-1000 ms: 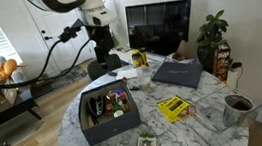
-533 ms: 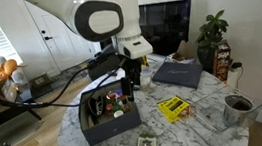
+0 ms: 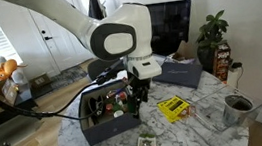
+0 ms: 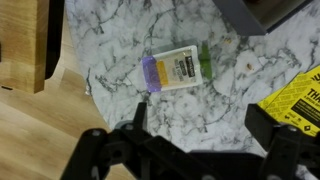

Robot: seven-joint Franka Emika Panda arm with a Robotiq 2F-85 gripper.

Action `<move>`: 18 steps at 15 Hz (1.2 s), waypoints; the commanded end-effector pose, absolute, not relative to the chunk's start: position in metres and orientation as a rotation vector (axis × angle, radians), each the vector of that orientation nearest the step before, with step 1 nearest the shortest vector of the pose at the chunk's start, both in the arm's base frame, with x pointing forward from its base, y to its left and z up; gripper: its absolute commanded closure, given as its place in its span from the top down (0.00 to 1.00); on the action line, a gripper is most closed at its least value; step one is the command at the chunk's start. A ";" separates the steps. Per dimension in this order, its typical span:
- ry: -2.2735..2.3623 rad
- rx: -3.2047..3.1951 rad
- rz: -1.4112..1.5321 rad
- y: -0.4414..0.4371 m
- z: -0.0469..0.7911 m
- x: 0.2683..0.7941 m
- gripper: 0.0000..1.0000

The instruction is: Put the white and purple packet in the clear container

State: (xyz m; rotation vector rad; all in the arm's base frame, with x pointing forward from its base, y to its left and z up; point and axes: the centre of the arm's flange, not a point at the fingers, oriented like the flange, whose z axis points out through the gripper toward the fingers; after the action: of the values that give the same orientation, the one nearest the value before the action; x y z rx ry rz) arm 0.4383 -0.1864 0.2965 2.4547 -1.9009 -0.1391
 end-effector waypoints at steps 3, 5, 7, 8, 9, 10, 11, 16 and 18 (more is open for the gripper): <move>-1.937 2.497 -0.423 -0.184 0.225 0.416 1.00; -1.906 2.532 -0.530 -0.184 0.204 0.405 1.00; -1.883 2.596 -0.573 -0.177 0.187 0.401 0.99; -1.877 2.641 -0.585 -0.173 0.178 0.403 0.96; -1.865 2.680 -0.599 -0.170 0.174 0.406 0.95; -1.852 2.725 -0.610 -0.166 0.170 0.410 0.89; -1.837 2.758 -0.609 -0.163 0.164 0.417 0.88; -1.771 2.790 -0.573 -0.159 0.168 0.427 0.96; -1.761 2.793 -0.565 -0.158 0.166 0.432 0.94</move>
State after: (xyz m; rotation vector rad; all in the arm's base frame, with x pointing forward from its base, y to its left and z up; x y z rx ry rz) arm 0.4320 -0.1575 0.1663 2.7934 -1.7608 -0.5646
